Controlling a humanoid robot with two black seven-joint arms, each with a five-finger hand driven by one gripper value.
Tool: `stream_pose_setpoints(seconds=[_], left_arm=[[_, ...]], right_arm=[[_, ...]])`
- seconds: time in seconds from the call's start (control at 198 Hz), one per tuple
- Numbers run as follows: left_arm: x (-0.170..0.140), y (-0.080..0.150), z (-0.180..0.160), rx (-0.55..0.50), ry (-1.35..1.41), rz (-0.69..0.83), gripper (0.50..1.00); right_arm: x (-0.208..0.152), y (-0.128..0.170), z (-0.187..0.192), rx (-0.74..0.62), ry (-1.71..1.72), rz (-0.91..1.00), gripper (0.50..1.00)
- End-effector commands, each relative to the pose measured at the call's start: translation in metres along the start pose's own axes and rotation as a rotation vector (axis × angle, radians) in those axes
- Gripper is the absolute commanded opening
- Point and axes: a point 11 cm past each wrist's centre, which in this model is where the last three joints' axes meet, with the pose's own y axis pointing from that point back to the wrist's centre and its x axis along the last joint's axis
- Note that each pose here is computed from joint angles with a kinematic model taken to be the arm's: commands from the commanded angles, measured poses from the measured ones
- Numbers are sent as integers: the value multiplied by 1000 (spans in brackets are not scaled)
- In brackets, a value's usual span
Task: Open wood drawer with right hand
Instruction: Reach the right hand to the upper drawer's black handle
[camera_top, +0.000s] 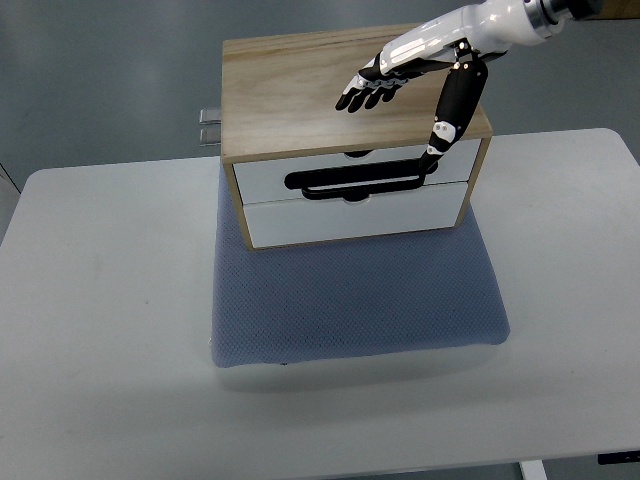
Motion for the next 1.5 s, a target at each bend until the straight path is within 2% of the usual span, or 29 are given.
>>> stream_pose_setpoints(seconds=[0.0, 0.445, 0.577, 1.027, 1.144, 1.493], left_arm=[[0, 0, 0, 0, 0, 0, 1000], [0, 0, 0, 0, 0, 0, 1000], [0, 0, 0, 0, 0, 0, 1000], [0, 0, 0, 0, 0, 0, 1000], [0, 0, 0, 0, 1, 1, 1000], [0, 0, 0, 0, 0, 0, 1000]], right_arm=[[-6, -10, 0, 7, -1, -19, 940], [-28, -41, 8, 15, -19, -49, 940], [-32, -49, 18, -33, -38, -36, 940], [-38, -55, 25, -112, -88, -50, 940], [-39, -56, 30, -174, -92, -51, 938], [-38, -62, 29, -206, -73, -38, 938]])
